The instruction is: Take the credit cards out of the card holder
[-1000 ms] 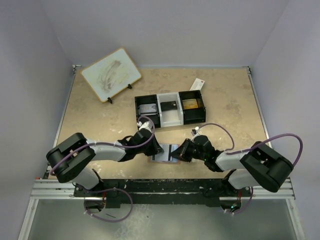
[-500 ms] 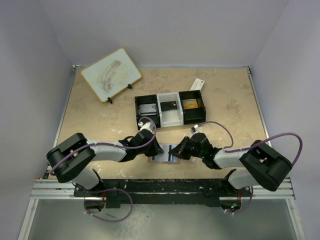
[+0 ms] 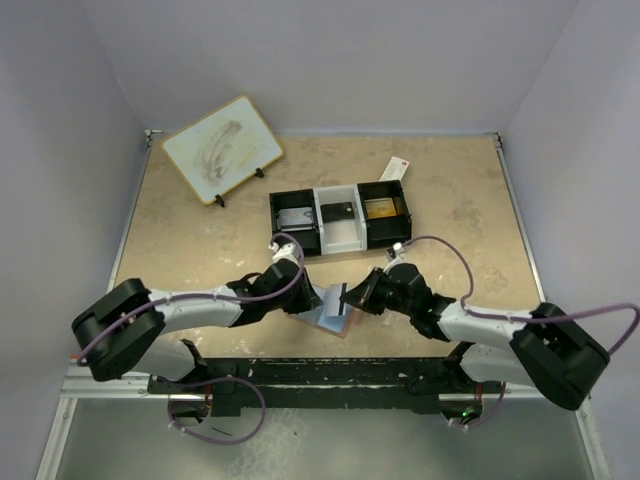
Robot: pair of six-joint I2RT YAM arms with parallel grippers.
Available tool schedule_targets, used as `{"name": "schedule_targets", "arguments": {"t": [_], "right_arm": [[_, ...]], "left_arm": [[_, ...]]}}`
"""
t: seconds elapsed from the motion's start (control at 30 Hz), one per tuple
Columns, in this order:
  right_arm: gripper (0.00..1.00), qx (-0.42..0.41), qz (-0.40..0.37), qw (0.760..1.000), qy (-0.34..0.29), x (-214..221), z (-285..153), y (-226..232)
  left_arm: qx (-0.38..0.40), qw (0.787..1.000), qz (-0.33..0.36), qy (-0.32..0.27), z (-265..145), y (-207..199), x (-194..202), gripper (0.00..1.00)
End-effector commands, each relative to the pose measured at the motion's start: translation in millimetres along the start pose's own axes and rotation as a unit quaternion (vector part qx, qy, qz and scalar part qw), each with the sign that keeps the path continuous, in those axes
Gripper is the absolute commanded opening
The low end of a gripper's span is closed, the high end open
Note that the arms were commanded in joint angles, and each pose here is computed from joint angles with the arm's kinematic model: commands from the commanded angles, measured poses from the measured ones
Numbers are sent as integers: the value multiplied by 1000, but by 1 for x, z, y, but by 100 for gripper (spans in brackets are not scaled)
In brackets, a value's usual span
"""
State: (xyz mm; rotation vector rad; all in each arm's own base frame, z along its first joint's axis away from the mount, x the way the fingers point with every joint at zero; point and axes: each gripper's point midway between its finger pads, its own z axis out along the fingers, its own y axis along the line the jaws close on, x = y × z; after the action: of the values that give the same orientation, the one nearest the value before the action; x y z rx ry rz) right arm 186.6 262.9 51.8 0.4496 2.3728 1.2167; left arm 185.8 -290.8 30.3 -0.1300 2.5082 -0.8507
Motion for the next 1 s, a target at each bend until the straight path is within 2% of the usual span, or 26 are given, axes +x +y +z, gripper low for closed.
{"name": "schedule_targets", "arguments": {"t": [0.0,0.2,0.27,0.43,0.6,0.73,0.87,0.97], "right_arm": [[0,45,-32,997,-51,-24,-13,4],[0,42,-94,993,-61,-38,-16,28],[0,22,-97,994,-39,-31,-9,35],[0,6,-81,997,-1,-14,11,35],[0,63,-75,995,7,-10,17,6],[0,73,-95,993,-16,-17,3,4],[0,52,-135,989,-32,-26,-14,22],[0,36,-174,980,-93,-53,-26,46]], "left_arm": [[-18,998,18,-60,-27,-4,-31,25],[-50,994,36,-94,-46,-3,-51,30],[-68,991,37,-109,-51,2,-58,31],[-134,977,38,-162,-78,22,-83,44],[-163,966,37,-198,-106,33,-98,55],[-184,958,46,-215,-124,38,-107,57],[-217,946,73,-228,-139,42,-119,65],[-251,934,90,-239,-151,48,-133,68]]}}
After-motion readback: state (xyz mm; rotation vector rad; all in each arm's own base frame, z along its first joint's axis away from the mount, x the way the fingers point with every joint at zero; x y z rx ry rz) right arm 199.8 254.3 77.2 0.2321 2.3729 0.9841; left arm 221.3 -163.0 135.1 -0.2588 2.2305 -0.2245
